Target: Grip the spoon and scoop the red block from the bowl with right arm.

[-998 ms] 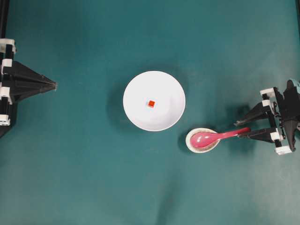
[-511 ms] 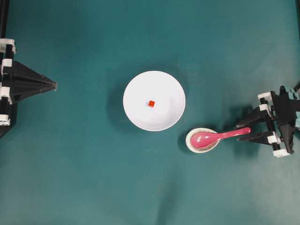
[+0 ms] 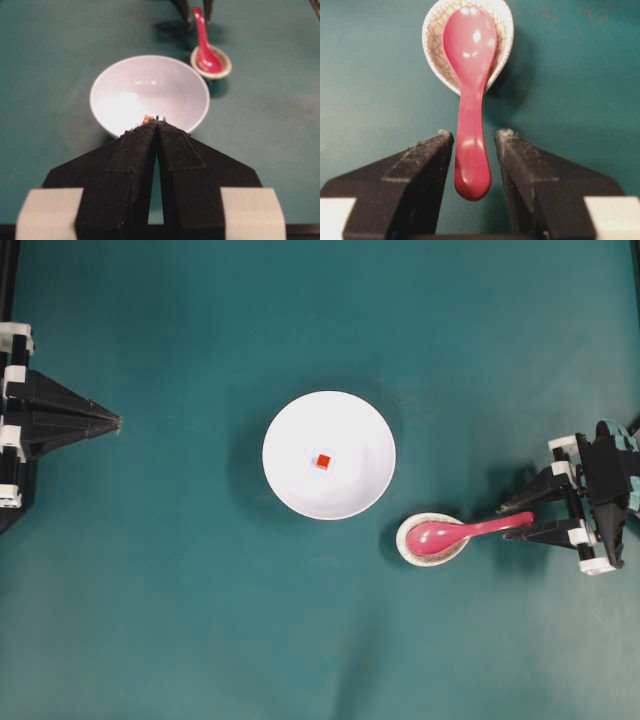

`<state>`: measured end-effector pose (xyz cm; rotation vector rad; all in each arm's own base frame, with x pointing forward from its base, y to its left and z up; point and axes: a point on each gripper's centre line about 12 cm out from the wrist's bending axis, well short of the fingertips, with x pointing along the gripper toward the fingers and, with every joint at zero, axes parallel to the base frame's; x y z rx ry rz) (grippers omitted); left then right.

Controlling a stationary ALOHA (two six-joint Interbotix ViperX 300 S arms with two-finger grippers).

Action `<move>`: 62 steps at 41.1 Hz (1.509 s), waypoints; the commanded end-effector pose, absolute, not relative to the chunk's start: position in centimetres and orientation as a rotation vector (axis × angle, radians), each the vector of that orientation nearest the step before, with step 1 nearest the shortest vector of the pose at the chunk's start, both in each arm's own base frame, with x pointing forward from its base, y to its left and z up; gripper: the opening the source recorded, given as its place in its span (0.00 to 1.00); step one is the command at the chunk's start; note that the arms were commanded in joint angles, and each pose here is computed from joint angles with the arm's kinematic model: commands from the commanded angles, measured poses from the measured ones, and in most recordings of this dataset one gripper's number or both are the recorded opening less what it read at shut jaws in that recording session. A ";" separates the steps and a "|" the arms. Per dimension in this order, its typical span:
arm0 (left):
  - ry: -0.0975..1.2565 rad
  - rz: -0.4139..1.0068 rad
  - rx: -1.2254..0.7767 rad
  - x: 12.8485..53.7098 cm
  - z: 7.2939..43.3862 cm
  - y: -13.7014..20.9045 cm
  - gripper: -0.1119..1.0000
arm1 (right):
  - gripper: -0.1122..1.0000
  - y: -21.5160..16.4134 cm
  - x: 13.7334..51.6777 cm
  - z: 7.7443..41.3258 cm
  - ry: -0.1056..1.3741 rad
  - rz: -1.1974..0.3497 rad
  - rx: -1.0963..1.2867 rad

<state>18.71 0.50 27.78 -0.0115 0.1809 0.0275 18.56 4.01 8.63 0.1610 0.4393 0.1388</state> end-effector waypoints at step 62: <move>0.164 0.025 -0.014 18.9 28.9 0.4 0.10 | 0.31 5.8 27.0 21.2 0.275 0.162 0.215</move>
